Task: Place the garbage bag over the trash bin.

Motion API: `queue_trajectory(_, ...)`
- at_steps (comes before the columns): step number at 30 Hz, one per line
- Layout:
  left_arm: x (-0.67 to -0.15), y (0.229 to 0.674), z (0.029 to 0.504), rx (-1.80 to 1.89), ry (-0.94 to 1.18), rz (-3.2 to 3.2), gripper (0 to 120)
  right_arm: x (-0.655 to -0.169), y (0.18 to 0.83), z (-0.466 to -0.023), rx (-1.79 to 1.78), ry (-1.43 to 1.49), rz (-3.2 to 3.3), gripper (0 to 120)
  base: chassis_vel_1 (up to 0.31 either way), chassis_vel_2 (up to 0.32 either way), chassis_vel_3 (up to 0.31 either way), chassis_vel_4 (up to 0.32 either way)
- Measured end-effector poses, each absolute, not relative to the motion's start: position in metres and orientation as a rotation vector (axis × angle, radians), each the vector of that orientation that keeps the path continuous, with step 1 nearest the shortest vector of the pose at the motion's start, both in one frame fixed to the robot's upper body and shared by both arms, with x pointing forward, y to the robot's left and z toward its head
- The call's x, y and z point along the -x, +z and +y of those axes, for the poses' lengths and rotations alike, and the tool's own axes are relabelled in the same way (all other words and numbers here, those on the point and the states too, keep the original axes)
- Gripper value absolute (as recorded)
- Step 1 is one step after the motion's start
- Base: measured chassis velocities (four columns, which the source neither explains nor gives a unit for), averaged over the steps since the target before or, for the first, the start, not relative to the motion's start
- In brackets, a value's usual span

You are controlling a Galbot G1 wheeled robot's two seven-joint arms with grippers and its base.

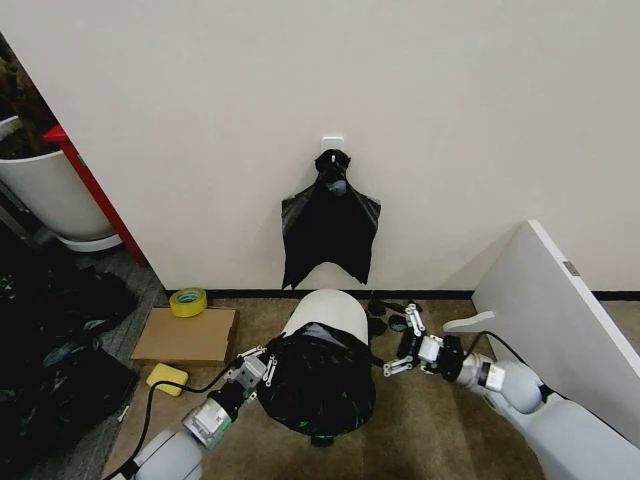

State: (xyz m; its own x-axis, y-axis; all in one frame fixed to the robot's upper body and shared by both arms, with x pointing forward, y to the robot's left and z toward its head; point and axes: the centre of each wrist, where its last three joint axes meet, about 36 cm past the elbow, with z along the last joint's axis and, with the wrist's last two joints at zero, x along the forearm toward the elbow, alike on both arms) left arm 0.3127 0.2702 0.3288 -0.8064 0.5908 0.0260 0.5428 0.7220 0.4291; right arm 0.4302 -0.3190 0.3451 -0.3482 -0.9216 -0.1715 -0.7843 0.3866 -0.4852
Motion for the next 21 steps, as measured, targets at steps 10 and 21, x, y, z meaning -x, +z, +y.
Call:
queue_trajectory(10,-0.322,0.326,0.272,-0.934,0.680,2.775,0,-0.426,0.342,-0.291,1.519,-0.377,2.261,100,0.000,0.000,0.000,0.000)
queue_trajectory(21,-0.321,0.332,0.272,-0.954,0.669,2.750,0,-0.449,0.324,-0.286,1.445,-0.538,2.288,100,0.000,0.000,0.000,0.000)
